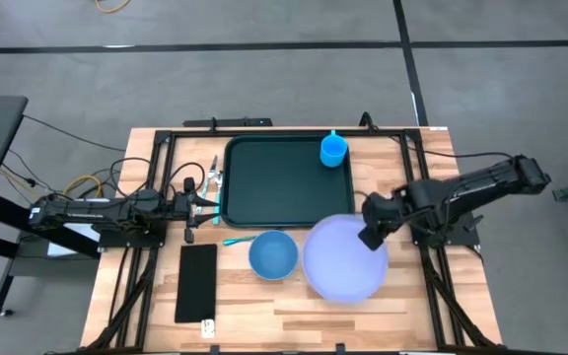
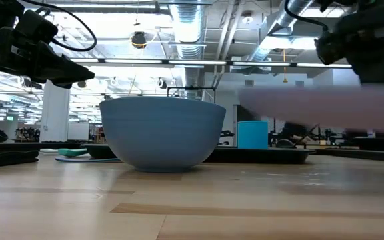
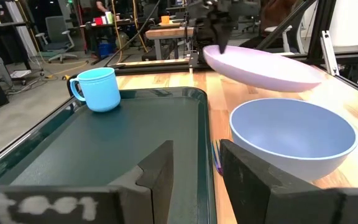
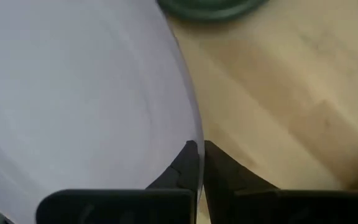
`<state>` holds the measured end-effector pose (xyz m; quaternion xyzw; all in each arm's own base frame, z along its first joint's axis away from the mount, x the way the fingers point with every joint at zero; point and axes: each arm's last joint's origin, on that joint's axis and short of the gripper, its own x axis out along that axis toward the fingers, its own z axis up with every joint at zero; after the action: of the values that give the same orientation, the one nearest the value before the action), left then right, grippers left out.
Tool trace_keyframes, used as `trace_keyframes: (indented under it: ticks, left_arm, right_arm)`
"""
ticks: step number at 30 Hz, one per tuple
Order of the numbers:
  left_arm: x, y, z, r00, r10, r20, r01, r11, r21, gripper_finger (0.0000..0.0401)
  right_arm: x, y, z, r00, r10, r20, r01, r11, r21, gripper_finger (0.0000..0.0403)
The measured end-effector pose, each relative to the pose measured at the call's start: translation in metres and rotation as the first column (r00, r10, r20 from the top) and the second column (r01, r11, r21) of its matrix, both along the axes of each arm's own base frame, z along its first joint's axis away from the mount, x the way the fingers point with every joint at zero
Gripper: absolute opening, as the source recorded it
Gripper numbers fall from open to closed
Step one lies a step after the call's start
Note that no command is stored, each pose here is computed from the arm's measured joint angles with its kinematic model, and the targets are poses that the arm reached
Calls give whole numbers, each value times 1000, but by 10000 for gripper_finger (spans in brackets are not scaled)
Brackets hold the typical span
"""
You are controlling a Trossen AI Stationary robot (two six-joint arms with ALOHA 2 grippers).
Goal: Set up tray
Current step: Put the purple plate on the black serving tray to the bottom left of the light blue mug
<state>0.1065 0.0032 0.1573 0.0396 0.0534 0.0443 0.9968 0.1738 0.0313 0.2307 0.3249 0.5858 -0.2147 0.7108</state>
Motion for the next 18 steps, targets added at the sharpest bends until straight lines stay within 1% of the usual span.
trace_keyframes:
  ticks: [3,6,10,13,18]
  left_arm:
    - [0,0,0,1000,0,0,0,1000,0,121]
    - [0,0,0,1000,0,0,0,1000,0,121]
    - [0,0,0,1000,0,0,0,1000,0,121]
    - [0,0,0,1000,0,0,0,1000,0,121]
    - [0,0,0,1000,0,0,0,1000,0,121]
  right_arm:
    - [-1,-15,5,998,-44,41,45,999,-18,1]
    - [1,-30,9,990,-84,110,87,996,-19,1]
    - [8,-51,14,966,-139,218,137,990,23,1]
    - [12,-68,16,938,-207,279,203,978,47,1]
    - [19,-94,12,901,-309,305,297,951,85,1]
